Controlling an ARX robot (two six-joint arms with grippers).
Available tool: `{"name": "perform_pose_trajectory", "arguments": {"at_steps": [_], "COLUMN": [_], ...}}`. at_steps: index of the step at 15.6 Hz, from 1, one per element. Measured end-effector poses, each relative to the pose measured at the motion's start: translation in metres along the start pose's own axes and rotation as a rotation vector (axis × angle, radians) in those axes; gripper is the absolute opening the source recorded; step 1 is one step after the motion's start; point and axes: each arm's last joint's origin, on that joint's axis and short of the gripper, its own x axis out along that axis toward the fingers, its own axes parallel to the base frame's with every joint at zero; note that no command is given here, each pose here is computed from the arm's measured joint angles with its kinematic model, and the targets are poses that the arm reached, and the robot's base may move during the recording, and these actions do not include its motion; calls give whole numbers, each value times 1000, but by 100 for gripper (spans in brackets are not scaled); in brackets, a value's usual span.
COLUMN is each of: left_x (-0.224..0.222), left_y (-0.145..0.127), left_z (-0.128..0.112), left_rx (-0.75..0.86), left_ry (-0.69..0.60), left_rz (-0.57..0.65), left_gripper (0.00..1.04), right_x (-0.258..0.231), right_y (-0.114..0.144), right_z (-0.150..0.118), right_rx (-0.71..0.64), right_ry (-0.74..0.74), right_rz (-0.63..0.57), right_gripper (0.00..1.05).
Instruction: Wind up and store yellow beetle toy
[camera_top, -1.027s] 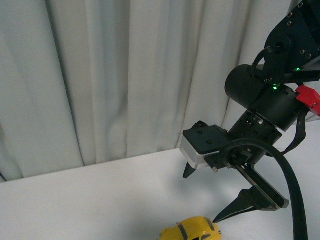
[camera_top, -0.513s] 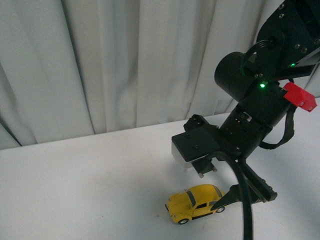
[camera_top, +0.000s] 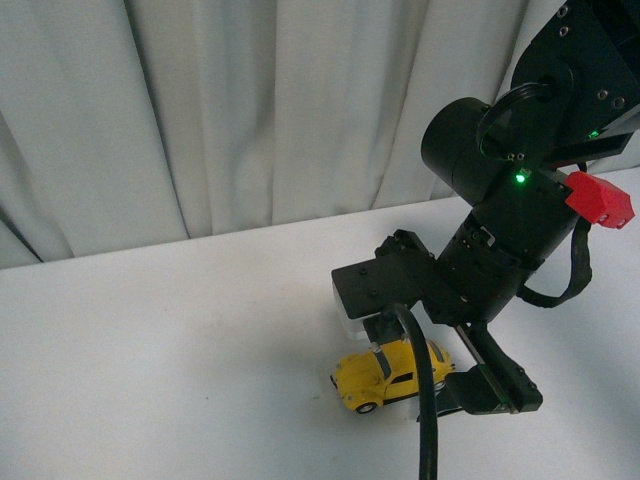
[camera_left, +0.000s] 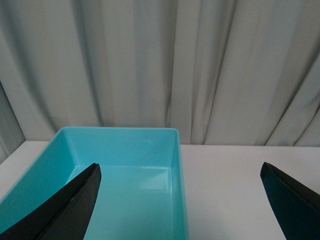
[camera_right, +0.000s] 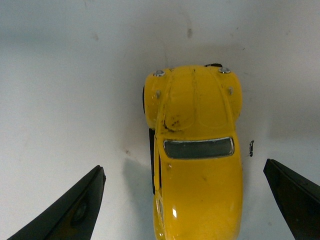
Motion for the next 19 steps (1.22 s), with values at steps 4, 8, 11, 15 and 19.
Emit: {"name": "perform_pose_trajectory", "arguments": {"at_steps": [4, 8, 11, 15, 19], "left_x": [0, 0, 0, 0, 0], "left_y": [0, 0, 0, 0, 0], "left_z": [0, 0, 0, 0, 0], "left_rx": [0, 0, 0, 0, 0], "left_ry": [0, 0, 0, 0, 0], "left_rz": [0, 0, 0, 0, 0], "left_gripper": [98, 98, 98, 98, 98], "right_x": [6, 7, 9, 9, 6], "right_y": [-1, -4, -5, -3, -1], "right_z": [-3, 2, 6, -2, -16], "right_rx": [-111, -138, -135, -100, -60], "right_ry": [8, 7, -5, -13, -18], "right_rz": [26, 13, 5, -12, -28], "right_gripper": [98, 74, 42, 42, 42]}}
